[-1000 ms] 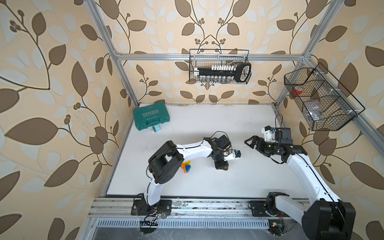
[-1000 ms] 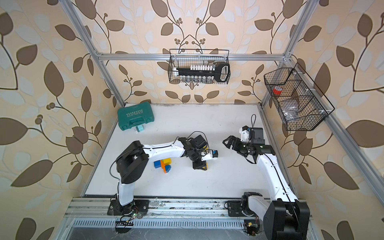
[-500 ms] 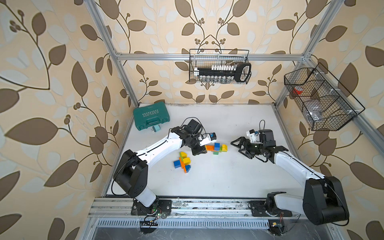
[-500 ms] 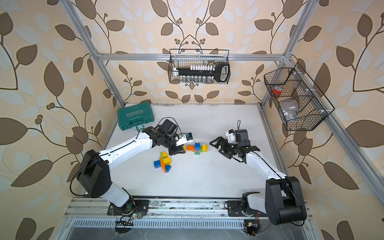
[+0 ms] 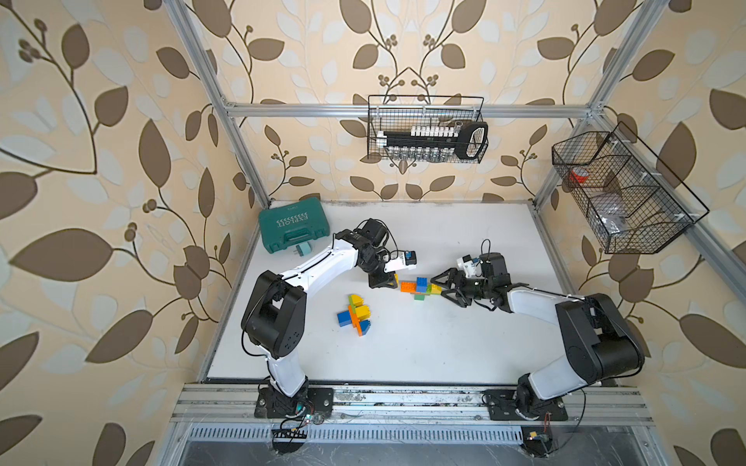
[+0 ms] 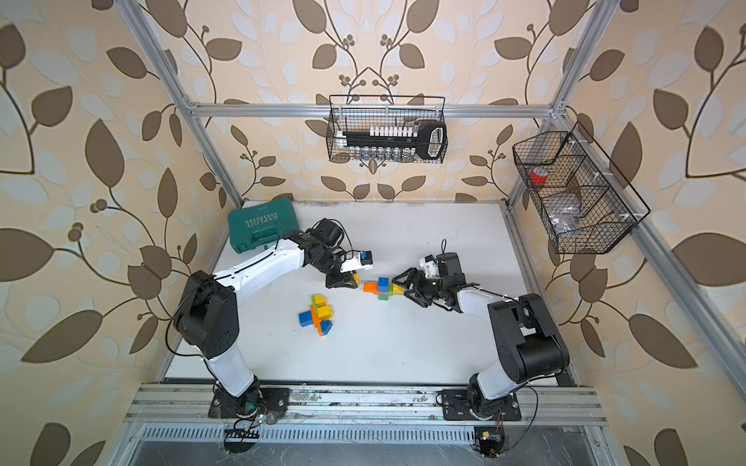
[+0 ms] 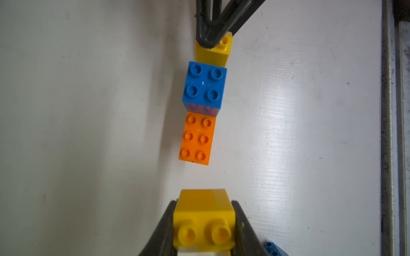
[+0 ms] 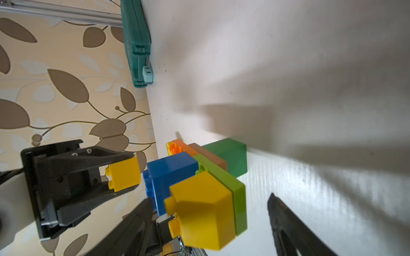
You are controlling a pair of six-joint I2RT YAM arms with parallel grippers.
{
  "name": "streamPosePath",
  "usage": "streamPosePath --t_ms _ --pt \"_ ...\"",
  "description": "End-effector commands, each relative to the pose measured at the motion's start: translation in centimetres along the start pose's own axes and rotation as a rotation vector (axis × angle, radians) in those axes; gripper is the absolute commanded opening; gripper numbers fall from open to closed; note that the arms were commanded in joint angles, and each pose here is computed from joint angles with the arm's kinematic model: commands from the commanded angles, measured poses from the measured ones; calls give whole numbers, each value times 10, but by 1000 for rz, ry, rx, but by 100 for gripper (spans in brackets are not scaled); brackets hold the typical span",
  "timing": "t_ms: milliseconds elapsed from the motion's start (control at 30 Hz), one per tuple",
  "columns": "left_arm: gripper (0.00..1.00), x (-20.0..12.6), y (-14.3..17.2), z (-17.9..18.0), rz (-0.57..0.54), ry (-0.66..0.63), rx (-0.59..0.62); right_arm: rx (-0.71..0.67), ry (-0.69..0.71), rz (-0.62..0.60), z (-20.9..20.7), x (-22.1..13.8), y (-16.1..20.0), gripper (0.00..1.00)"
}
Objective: Assemble a fork with lego
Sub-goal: Assemble the lego brick with the lego brick.
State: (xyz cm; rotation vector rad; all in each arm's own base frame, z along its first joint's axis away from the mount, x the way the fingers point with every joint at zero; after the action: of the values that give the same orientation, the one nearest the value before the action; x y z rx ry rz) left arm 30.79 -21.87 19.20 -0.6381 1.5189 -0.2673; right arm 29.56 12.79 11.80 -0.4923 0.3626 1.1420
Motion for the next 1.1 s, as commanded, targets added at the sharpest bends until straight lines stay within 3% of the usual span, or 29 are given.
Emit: streamPosePath --t_ms 0,333,700,1067 --pt "15 -5 -7 -5 -29 37 39 -7 -58 12 0 6 1 77" --pt "15 9 -11 -3 4 67 46 3 -61 40 -4 13 0 62" --pt "15 10 -16 -1 -11 78 62 7 -57 85 -7 17 -4 58" --pt "16 22 -19 3 52 92 105 -49 -27 152 -2 14 -11 54"
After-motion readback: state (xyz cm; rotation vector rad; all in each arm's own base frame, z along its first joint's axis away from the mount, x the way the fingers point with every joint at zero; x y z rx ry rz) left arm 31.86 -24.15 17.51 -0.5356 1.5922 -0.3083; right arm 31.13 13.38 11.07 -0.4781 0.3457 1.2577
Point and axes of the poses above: each gripper's point midway between its finger pads, its own x axis out along the fingers, its own z axis along the line the jaws close on, y = z × x, the point moved 8 cm from there along -x, back along the fingers, and after that the axes turned 8 degrees about -x, right-handed, at the moved point
